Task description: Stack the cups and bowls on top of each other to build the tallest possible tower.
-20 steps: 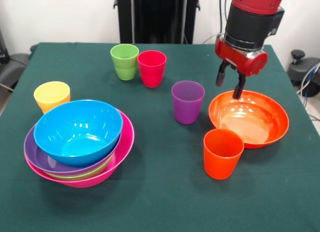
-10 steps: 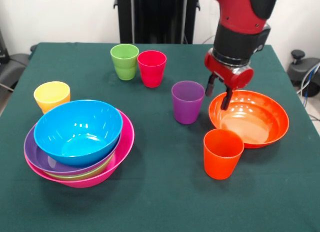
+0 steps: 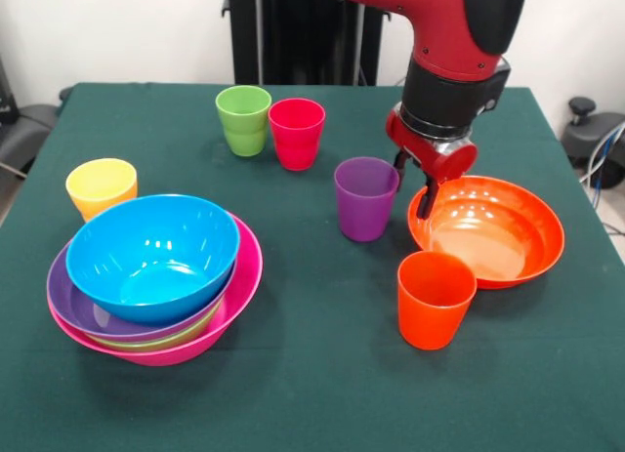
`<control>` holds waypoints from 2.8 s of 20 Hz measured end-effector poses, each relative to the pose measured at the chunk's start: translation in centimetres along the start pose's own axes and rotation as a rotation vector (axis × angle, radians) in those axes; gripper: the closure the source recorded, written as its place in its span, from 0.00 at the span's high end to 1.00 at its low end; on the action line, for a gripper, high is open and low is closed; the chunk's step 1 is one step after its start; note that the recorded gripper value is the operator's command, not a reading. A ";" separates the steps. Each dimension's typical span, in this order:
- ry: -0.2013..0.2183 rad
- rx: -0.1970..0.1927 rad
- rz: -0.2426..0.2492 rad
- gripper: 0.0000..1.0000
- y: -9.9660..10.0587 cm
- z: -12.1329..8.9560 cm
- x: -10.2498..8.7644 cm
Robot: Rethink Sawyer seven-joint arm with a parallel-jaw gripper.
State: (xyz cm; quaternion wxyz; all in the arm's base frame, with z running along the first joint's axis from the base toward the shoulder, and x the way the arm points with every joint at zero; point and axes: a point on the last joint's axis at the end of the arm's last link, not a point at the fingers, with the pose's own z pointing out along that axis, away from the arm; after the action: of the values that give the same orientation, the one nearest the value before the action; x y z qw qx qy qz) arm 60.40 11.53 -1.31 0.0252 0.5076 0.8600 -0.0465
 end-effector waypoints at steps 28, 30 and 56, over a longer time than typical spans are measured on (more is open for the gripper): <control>0.027 -0.063 0.020 1.00 -0.2 4.0 -1.7; 0.027 -0.064 0.016 1.00 -0.1 3.9 -1.7; -0.027 -0.176 -0.090 1.00 3.2 -4.0 0.2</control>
State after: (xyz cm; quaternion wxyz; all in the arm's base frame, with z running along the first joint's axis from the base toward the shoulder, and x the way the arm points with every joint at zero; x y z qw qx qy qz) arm 63.17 13.66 2.45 0.0792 0.4636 0.8823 0.0214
